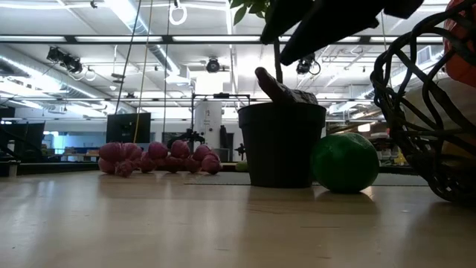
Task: Build produce basket
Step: Put the purple eggplant into the brown wire basket
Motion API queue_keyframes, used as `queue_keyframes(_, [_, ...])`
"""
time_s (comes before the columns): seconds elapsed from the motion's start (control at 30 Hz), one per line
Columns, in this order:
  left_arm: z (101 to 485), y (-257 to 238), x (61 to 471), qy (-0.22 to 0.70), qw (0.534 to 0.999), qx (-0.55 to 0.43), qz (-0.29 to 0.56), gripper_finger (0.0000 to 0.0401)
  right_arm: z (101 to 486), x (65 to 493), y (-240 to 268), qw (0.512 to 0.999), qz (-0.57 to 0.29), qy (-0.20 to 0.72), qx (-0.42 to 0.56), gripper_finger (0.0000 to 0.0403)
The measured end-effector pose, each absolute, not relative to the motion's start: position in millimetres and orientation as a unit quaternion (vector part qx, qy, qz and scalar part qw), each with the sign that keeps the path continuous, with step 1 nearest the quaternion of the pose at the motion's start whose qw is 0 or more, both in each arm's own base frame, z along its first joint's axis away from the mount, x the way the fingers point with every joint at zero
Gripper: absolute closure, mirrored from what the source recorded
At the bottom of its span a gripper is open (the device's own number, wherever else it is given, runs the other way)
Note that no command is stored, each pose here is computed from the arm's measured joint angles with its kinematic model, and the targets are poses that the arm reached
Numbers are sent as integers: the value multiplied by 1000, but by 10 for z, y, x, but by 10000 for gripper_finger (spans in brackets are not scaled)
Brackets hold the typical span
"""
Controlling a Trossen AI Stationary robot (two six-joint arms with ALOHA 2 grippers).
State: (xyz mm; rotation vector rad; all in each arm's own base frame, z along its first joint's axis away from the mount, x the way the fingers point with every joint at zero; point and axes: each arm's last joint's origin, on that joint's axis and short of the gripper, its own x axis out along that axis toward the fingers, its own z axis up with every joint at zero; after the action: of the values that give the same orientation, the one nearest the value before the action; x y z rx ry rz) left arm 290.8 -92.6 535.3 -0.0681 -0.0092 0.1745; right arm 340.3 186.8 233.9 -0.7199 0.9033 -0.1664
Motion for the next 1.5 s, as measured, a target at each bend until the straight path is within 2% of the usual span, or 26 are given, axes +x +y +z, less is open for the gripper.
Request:
queue_keyframes(0.3, [5353,-926,2908,-4,996,-33,87,113,2329,3455,1771,835,-70,441,-322,56])
queue_keyframes(0.73, [5349,-926,2908,-2,996,-28,87,113,2026,3544,1810,812,-57,472,-338,56])
queue_keyframes(0.87, [5349,-926,2908,-2,996,-28,87,113,2041,3555,1770,814,-63,474,-329,68])
queue_keyframes(0.97, [5349,-926,2908,-2,996,-28,87,113,2041,3554,1768,814,-61,475,-329,105])
queue_keyframes(1.33, [5348,-927,2908,-2,996,-28,87,113,2065,3551,1770,805,-56,477,-347,305])
queue_keyframes(1.5, [5349,-926,2907,-2,996,-28,87,113,2209,3566,1834,801,-44,469,-368,368])
